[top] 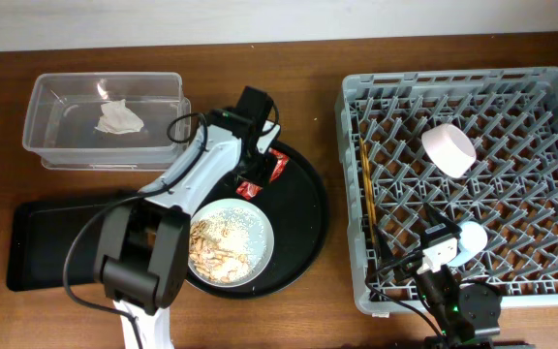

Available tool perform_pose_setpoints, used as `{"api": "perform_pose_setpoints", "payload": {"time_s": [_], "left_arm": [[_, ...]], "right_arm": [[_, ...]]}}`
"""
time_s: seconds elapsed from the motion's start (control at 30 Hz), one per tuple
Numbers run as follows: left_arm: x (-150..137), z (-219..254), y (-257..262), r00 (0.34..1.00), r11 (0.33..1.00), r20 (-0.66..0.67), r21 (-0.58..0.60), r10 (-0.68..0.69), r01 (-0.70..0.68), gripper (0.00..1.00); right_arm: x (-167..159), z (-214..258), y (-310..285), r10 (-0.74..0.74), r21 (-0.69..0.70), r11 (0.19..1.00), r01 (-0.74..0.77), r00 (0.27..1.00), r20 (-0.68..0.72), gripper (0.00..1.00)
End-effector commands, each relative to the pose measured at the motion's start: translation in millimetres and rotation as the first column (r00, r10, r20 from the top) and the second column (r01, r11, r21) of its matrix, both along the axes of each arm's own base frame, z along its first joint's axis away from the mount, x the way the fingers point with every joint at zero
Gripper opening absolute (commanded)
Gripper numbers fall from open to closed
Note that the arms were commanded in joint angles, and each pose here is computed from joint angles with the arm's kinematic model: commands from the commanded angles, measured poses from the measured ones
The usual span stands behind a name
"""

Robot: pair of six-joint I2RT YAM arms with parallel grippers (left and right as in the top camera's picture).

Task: Sort waste into correct bins and load items into the dishwasher rack
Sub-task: 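Grasp the red wrapper with the left gripper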

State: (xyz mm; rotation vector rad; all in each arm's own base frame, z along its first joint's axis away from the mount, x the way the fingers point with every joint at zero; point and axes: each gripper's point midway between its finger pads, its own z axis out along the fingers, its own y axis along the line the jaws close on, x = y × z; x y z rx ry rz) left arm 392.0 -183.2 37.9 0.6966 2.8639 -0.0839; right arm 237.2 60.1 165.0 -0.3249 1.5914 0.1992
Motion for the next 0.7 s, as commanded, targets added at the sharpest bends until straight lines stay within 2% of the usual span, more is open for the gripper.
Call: {"api": "perform_pose_setpoints", "payload": {"time_s": [0.0,0.03,0.13,0.17,0.27,0.37,0.5,0.57,0.67], "left_arm": [[-8,-33,5,1.0,1.0,-0.022,0.021,-0.015,0.016,0.59],[-11,-39,4,0.999,1.0,-0.028,0.024,-0.019,0.02,0.58],[-21,-54,4,0.998,0.999,-0.063,0.04,-0.029,0.032,0.42],[-21,-54,4,0.998,0.999,-0.063,0.04,-0.029,0.032,0.34],[-15,-46,2,0.998,0.999,-0.047,0.033,-0.028,0.029,0.0],[-8,-16,1,0.998,0.999,-0.056,0.047,-0.019,0.021,0.0],[21,44,30,0.988,0.977,0.067,0.154,0.139,-0.148,0.0],[48,86,68,0.941,0.931,0.217,0.203,0.26,-0.304,0.0],[75,110,116,0.869,0.877,0.322,0.179,0.375,-0.445,0.0]], "right_arm": [[0,-2,0,0.002,-0.003,1.0,-0.002,1.0,0.001,0.98],[0,-2,0,0.002,-0.003,1.0,-0.002,1.0,0.002,0.98],[0,-2,0,0.002,-0.003,1.0,-0.002,1.0,0.001,0.98],[0,-2,0,0.002,-0.003,1.0,-0.002,1.0,0.001,0.98],[0,-2,0,0.002,-0.003,1.0,-0.002,1.0,0.002,0.98],[0,-2,0,0.002,-0.003,1.0,-0.002,1.0,0.001,0.98],[0,-2,0,0.002,-0.003,1.0,-0.002,1.0,0.001,0.98],[0,-2,0,0.002,-0.003,1.0,-0.002,1.0,0.001,0.98],[0,-2,0,0.002,-0.003,1.0,-0.002,1.0,0.002,0.98]]}}
